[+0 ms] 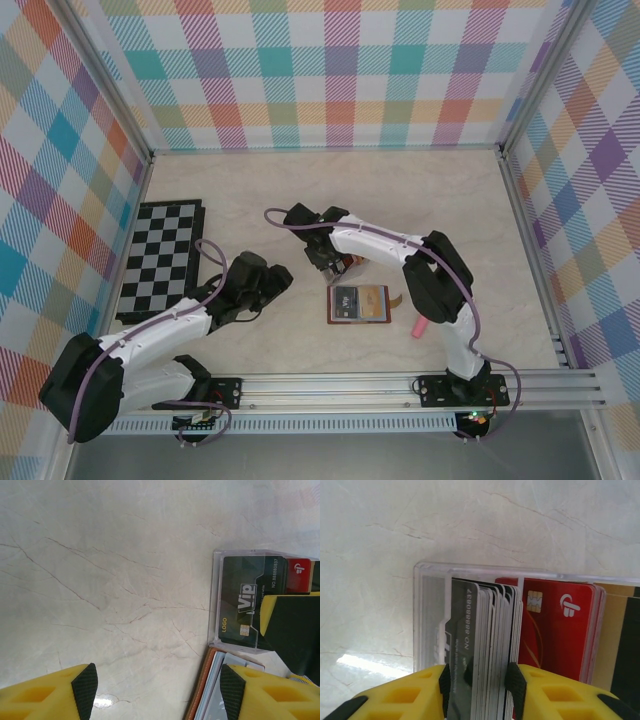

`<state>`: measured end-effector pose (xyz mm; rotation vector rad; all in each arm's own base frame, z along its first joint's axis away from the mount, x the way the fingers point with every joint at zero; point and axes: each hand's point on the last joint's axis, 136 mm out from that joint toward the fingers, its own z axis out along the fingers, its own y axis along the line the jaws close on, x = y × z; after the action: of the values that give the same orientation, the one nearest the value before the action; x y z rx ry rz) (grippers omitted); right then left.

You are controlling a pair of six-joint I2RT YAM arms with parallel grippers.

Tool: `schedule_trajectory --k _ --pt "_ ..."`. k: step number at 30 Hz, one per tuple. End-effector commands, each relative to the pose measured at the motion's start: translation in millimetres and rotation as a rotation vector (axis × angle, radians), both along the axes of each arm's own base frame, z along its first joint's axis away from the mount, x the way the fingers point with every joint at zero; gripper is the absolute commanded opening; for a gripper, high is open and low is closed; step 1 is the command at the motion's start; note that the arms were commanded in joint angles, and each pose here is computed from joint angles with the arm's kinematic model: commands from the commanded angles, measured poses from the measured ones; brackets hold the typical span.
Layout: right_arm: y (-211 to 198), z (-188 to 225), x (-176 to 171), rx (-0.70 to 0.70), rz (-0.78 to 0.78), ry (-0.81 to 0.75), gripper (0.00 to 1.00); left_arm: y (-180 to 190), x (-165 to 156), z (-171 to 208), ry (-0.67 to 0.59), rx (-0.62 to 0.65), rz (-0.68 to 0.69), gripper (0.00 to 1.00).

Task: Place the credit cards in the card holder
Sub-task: Pick up the credit card from the storage box.

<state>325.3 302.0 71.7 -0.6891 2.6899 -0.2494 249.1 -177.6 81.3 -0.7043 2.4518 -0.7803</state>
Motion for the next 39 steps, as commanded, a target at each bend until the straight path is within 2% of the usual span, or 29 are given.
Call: schedule_trajectory --k 1,9,28,35,39 --pt "-6 4 4 -0.069 0.004 -0.033 0.39 11 -2 -5 0.011 0.018 0.034 0.68" --pt "-13 30 11 -0.087 0.006 -0.123 0.37 11 -2 -4 0.009 0.014 0.036 0.69" --pt "-13 42 4 -0.04 0.005 -0.112 0.06 10 -3 -8 0.022 0.014 0.03 0.7" --pt "-4 61 -10 0.094 -0.001 -0.069 0.01 4 0 -1 0.006 0.0 0.006 0.7" --pt "4 85 -22 0.293 -0.015 -0.028 0.0 -8 6 11 -0.027 -0.042 -0.039 0.71"
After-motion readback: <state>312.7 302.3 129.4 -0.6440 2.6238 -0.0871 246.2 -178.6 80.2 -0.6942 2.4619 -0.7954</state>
